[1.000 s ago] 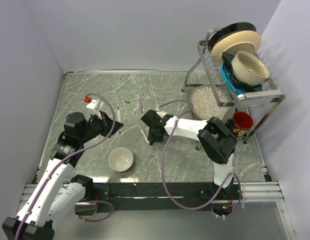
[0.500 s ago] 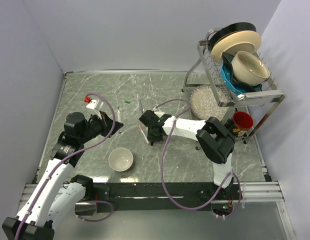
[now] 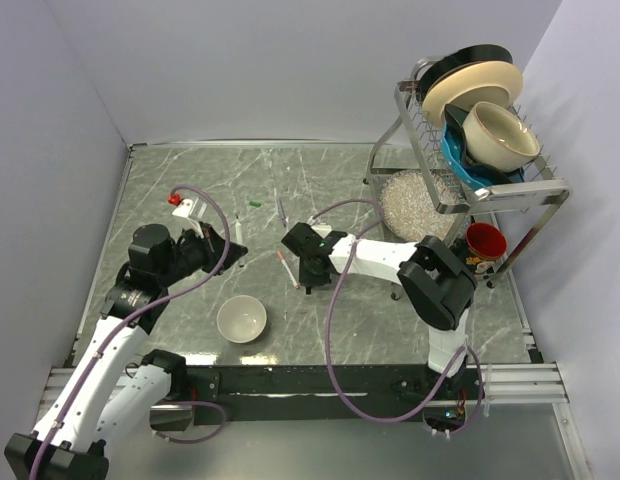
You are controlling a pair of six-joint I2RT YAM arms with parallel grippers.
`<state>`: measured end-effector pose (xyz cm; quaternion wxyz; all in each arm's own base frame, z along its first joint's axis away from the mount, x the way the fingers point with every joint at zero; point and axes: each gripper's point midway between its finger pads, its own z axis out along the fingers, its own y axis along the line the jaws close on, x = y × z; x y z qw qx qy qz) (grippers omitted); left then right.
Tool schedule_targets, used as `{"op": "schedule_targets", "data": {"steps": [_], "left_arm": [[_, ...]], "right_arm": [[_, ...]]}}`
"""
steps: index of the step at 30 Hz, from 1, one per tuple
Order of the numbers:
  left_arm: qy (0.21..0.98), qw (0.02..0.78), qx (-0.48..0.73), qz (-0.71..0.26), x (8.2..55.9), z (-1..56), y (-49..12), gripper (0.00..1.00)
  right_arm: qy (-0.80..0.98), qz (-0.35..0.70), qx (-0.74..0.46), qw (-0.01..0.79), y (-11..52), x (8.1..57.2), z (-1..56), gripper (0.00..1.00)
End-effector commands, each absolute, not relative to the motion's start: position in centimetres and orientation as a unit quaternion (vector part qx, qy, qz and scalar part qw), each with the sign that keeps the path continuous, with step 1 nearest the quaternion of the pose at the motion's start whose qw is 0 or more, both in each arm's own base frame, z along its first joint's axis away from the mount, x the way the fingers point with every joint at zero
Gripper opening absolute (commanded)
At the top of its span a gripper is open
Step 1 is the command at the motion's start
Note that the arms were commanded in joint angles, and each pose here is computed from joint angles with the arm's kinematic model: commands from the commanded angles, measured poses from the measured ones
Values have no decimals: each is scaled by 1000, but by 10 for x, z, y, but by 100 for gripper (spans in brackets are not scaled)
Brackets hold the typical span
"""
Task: Insert the pens into the pen caps
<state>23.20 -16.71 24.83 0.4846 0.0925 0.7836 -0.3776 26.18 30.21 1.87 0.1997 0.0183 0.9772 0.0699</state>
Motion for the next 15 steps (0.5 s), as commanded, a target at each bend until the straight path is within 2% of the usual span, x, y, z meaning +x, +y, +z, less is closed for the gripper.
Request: {"op": "schedule_targets", "data": {"steps": [1,8,11,15], "left_arm": [[776,460,98,-420,224,250,-180,1],[771,403,89,-485,208,226,-200,1],[765,352,94,-532,193,216,-214,1],[740,338,110,-571,185,216,-234,1]], "right_arm": [[971,69,15,229,285,268,48,0],[958,106,30,264,280,280,90,0],[949,124,31,287,282,287,118,0],[936,162,29,312,292,293,156,0]]}}
